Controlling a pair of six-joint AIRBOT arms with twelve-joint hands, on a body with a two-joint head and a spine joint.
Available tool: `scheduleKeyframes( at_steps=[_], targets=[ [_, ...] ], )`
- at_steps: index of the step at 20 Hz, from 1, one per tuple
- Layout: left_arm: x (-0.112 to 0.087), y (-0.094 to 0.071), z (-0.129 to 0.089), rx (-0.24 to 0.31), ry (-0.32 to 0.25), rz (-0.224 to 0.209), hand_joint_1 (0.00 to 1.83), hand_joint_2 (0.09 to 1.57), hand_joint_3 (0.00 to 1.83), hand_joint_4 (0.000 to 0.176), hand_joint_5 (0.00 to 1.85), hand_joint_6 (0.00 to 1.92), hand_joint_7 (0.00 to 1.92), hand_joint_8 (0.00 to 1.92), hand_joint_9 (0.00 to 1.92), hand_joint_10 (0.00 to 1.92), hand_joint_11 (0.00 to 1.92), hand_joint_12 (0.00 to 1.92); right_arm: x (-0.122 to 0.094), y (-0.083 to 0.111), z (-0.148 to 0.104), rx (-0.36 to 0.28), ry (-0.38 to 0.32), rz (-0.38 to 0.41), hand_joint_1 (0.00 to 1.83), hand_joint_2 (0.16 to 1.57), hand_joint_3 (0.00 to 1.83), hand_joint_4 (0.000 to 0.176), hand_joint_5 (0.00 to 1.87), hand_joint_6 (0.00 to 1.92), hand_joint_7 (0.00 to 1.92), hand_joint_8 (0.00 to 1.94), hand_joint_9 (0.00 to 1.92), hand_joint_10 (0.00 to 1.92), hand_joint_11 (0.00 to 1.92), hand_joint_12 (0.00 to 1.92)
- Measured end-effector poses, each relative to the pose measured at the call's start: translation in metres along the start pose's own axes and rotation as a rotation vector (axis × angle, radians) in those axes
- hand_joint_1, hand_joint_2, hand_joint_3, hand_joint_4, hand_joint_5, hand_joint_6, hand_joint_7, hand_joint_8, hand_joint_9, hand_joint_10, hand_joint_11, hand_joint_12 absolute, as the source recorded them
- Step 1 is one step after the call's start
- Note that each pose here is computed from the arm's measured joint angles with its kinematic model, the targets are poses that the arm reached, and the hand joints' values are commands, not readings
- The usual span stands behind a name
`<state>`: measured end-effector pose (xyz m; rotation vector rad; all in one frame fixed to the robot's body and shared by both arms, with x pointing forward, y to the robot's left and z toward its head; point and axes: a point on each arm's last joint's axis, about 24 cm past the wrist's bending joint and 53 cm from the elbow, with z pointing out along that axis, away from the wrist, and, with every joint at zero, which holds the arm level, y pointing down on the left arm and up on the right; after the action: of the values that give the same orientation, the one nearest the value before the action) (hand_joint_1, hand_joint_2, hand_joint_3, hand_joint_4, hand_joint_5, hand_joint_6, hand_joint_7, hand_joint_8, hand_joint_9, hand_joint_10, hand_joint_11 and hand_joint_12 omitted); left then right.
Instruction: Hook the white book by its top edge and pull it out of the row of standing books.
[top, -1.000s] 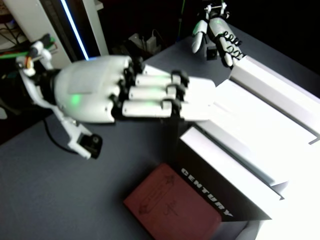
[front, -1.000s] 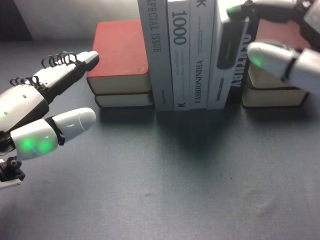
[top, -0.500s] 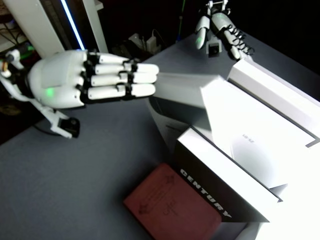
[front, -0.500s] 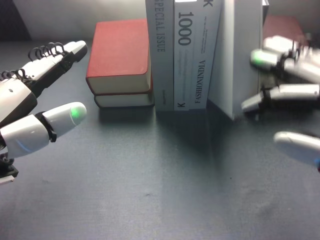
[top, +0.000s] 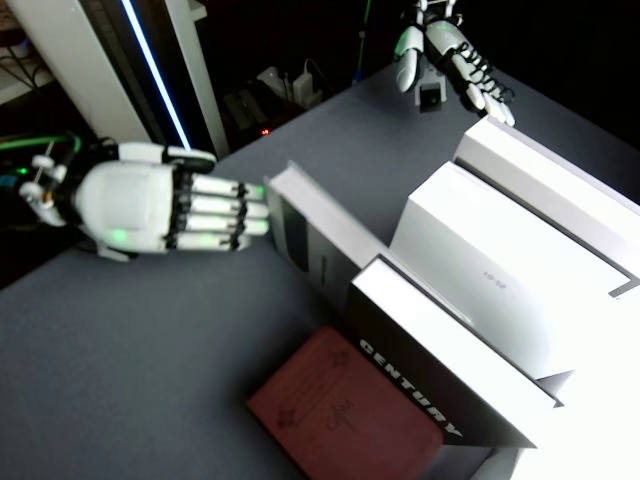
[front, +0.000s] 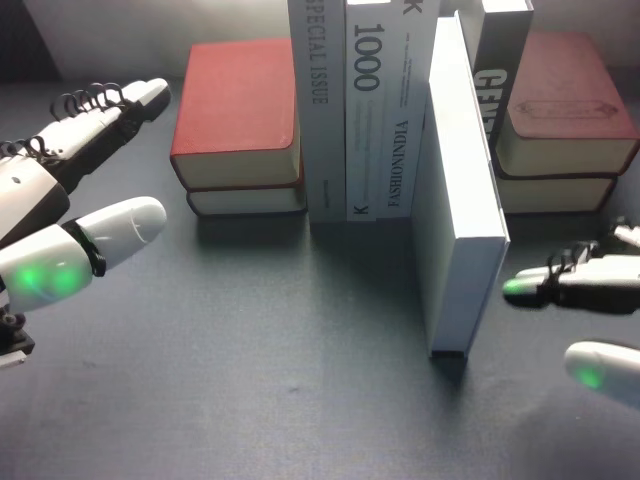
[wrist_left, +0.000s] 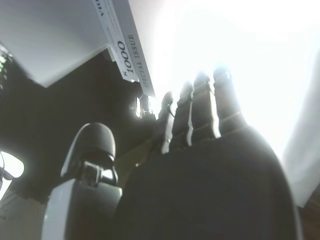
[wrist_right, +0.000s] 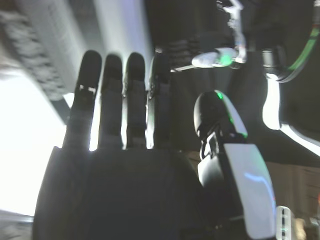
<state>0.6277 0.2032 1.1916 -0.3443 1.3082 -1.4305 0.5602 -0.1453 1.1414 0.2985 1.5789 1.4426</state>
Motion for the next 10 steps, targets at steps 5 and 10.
scheduleKeyframes(
  at_steps=[5, 10],
  targets=[
    [-0.002, -0.001, 0.0, -0.001, 0.003, 0.007, 0.02, 1.44, 0.0, 0.068, 0.0, 0.0, 0.0, 0.0, 0.0, 0.0, 0.0, 0.0, -0.049, 0.036, -0.009, -0.065, -0.101, -0.176, 0.0, 1.48, 0.01, 0.0, 0.13, 0.38, 0.29, 0.0, 0.01, 0.7, 0.0, 1.37],
    [-0.005, -0.009, -0.002, 0.014, -0.001, 0.021, 0.13, 1.42, 0.0, 0.102, 0.0, 0.0, 0.0, 0.0, 0.0, 0.0, 0.0, 0.0, -0.089, 0.048, -0.017, -0.061, -0.226, -0.273, 0.08, 1.53, 0.01, 0.0, 0.0, 0.08, 0.0, 0.0, 0.0, 0.0, 0.0, 0.0]
  ],
)
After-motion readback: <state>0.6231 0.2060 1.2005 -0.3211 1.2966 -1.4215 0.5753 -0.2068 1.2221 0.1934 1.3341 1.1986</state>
